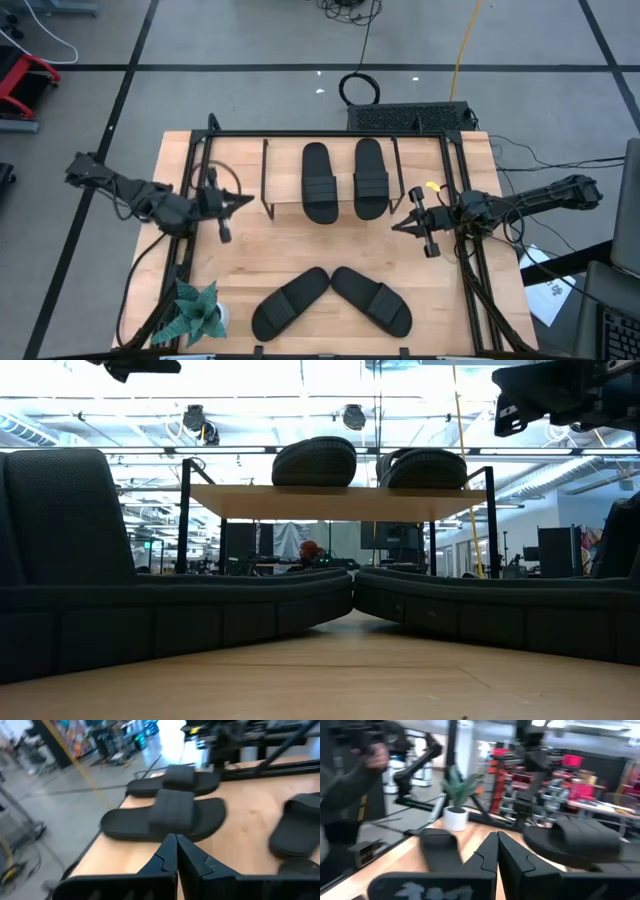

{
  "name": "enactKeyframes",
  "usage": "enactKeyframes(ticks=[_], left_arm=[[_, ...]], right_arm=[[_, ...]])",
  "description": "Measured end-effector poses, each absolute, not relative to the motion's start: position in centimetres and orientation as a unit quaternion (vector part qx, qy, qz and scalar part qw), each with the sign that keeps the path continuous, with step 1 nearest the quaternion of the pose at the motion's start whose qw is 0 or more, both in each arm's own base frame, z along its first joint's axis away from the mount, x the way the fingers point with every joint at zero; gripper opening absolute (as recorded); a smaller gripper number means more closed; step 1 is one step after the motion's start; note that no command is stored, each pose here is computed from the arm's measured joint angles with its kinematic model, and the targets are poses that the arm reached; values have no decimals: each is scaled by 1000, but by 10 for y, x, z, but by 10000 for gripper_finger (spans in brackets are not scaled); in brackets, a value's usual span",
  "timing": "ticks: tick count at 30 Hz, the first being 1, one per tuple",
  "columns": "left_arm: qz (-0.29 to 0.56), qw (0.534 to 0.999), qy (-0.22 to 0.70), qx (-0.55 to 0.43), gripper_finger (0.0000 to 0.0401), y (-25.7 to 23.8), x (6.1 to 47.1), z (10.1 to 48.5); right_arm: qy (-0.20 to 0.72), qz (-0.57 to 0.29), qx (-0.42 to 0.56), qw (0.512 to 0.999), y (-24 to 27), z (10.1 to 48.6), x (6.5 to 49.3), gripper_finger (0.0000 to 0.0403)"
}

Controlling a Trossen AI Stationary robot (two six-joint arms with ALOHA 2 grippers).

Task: Pick and place slides into the shelf
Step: Put the right black slide under the shelf

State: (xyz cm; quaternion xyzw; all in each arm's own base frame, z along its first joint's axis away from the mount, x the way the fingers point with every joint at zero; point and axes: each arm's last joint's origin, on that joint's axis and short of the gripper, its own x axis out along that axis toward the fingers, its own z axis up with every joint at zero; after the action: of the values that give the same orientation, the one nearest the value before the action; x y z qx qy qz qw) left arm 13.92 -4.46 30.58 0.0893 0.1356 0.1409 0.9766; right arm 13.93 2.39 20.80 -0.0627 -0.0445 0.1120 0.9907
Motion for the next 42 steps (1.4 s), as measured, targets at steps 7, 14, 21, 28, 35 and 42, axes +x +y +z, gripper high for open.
enactKeyframes(ticks=[7,14,21,28,35,42], left_arm=[[81,986,70,127,0,-66,143,265],[99,984,90,118,0,-65,141,237],[69,984,98,129,0,-63,137,224],[68,984,92,140,0,-59,130,199],[68,984,97,135,0,-56,126,185],[69,985,97,124,9,-56,126,185]], right_arm=[[-38,101,-69,992,23,207,140,0],[-28,100,-82,991,23,205,140,0],[-22,102,-75,992,23,203,140,0],[-16,102,-101,990,24,201,142,0],[1,104,-103,989,24,197,145,0],[11,105,-115,988,24,194,147,0]])
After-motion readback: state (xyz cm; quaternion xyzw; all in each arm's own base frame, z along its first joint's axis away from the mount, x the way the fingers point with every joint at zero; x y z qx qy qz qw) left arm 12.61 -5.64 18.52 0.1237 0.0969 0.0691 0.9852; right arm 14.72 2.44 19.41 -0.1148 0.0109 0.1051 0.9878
